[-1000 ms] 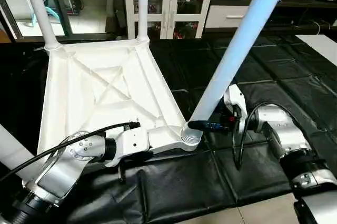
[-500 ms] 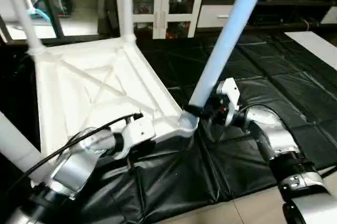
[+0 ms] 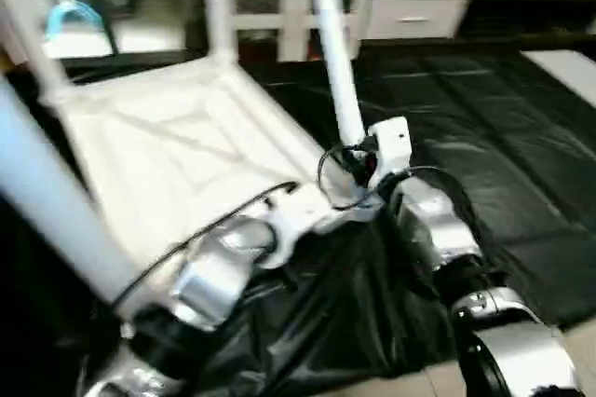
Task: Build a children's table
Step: Insert table leg to table base
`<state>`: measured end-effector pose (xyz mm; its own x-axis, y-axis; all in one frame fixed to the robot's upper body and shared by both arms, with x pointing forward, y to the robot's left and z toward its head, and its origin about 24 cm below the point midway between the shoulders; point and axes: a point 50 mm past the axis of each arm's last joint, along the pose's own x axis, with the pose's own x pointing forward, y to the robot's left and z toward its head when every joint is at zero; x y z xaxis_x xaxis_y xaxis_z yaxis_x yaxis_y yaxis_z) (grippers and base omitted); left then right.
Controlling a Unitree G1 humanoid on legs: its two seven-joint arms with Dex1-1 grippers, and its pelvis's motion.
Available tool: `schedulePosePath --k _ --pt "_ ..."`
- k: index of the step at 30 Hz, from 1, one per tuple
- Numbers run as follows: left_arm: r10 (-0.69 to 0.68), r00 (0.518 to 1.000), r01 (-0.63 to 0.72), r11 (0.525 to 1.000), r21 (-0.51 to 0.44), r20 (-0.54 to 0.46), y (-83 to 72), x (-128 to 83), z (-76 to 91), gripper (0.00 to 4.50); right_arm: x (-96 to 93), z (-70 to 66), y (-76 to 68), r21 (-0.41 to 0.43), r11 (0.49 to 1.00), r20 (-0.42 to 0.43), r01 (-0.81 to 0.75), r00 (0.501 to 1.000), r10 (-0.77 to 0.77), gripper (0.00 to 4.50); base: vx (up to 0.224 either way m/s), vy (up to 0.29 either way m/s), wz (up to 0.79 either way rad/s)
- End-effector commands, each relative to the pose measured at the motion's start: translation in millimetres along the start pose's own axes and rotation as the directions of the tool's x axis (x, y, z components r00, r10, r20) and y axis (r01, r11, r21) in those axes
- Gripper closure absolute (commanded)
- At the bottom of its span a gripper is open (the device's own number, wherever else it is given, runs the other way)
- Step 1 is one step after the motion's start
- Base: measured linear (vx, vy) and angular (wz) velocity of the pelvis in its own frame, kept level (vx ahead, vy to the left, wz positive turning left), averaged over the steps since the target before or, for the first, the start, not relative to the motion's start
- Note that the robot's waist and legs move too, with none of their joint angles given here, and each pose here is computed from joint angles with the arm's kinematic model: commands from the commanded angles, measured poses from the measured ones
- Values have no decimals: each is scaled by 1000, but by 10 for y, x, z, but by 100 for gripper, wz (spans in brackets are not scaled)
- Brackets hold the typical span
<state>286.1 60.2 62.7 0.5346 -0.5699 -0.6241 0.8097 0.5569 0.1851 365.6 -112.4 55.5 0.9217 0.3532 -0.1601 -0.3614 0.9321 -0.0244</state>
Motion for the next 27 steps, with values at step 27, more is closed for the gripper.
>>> schedulePosePath --k 27 --pt "-45 985 13 982 188 168 275 -332 -348 388 -471 93 -230 84 949 438 -303 867 238 265 0 0 0"
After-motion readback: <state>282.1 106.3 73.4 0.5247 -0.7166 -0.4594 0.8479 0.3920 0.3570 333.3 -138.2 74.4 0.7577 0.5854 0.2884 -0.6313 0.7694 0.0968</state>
